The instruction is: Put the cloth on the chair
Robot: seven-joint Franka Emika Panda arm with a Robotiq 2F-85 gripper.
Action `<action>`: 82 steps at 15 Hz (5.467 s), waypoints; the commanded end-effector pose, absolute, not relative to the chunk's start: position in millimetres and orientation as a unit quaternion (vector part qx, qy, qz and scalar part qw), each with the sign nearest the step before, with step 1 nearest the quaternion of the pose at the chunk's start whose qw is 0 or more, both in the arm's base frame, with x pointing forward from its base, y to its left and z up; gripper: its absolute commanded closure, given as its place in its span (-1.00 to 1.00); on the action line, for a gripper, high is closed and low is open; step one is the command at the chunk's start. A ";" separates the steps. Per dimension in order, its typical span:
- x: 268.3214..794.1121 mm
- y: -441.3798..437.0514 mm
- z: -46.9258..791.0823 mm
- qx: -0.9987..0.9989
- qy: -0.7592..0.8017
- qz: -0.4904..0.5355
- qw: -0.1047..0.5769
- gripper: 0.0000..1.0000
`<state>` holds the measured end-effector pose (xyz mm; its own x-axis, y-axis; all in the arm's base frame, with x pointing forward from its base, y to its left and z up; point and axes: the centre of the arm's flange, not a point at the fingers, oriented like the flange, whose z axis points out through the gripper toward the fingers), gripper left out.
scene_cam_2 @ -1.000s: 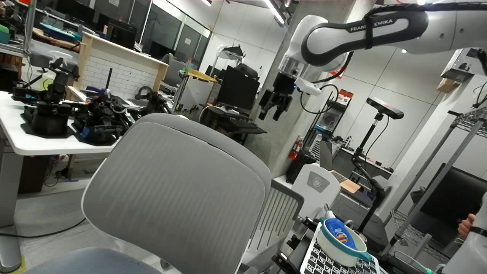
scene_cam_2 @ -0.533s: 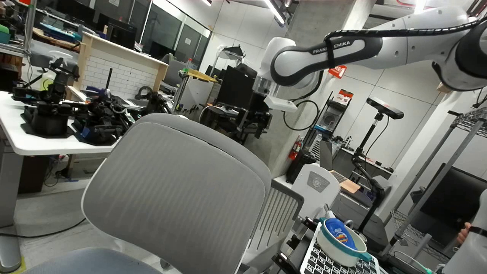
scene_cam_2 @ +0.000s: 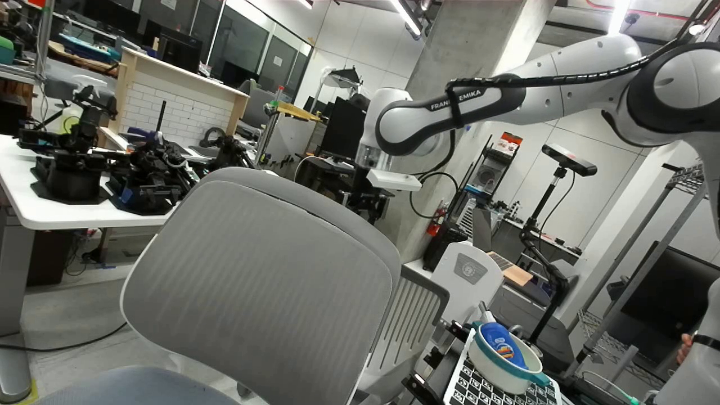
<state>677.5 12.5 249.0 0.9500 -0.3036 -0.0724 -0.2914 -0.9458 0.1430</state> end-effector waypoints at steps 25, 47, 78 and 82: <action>664.2 88.3 446.9 0.989 -0.113 0.042 0.084 0.92; 680.3 136.5 552.1 0.989 -0.098 0.103 0.038 0.92; 678.4 151.9 471.4 0.993 -0.099 0.033 0.059 -1.00; 678.1 158.1 460.1 0.993 -0.102 0.025 0.056 -1.00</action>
<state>685.5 153.6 463.6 0.9797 -0.1824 0.0828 -0.1912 -0.9749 0.1143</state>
